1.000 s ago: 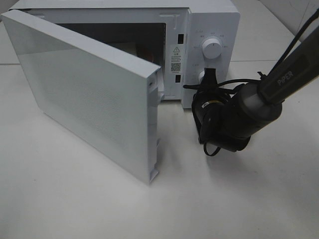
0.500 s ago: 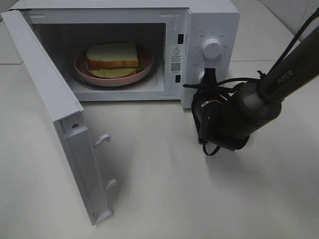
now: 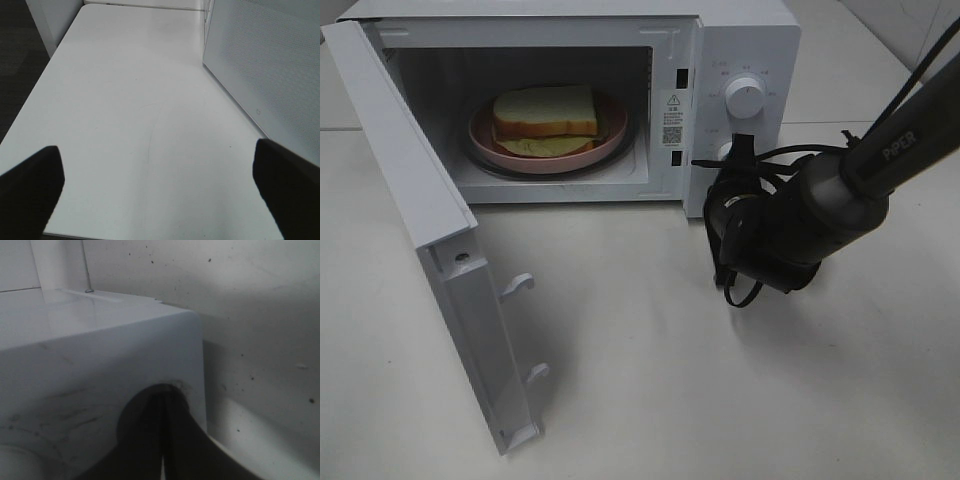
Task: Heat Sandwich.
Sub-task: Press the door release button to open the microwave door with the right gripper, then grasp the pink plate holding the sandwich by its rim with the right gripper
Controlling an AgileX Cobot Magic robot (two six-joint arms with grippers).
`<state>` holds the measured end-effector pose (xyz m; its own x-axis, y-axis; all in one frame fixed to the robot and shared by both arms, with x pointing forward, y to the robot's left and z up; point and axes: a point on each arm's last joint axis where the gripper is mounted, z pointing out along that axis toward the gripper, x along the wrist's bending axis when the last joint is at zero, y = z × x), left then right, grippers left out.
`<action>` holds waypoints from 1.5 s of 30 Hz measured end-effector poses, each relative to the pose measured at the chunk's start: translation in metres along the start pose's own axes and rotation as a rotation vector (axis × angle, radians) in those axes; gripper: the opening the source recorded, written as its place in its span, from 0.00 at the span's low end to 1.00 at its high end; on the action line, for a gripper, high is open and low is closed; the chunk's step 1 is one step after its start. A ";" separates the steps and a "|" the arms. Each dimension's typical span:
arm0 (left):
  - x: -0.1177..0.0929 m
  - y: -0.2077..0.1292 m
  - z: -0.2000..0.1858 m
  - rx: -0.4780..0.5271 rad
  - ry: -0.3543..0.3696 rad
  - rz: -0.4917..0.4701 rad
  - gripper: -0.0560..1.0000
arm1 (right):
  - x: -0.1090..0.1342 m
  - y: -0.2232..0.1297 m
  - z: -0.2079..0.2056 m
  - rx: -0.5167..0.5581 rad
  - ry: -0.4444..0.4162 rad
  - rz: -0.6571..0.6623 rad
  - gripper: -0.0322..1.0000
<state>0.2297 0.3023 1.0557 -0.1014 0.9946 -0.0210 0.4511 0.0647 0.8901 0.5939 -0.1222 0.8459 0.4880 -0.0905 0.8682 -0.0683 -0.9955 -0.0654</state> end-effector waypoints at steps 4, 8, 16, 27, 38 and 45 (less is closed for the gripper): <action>0.000 0.000 0.000 0.000 0.000 0.000 0.97 | 0.002 0.000 -0.001 0.007 -0.020 0.012 0.04; 0.000 0.000 0.000 0.000 0.000 0.000 0.97 | 0.004 0.003 -0.004 0.019 -0.028 -0.003 0.04; 0.000 0.000 0.000 0.000 0.000 0.000 0.97 | 0.004 0.008 -0.011 0.069 -0.033 -0.108 0.04; 0.000 0.000 0.000 0.000 0.000 0.000 0.97 | 0.003 0.023 -0.041 0.094 -0.077 -0.234 0.04; 0.000 0.000 0.000 0.000 0.000 0.000 0.97 | 0.023 0.026 -0.080 0.206 -0.124 -0.434 0.04; 0.000 0.000 0.000 0.000 0.000 0.000 0.97 | 0.033 0.020 -0.104 0.383 -0.166 -0.820 0.05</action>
<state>0.2297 0.3023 1.0557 -0.1014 0.9946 -0.0210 0.4511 0.0647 0.8901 0.5176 -0.1424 0.9244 0.3770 0.6747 0.6346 0.6326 -0.6880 0.3557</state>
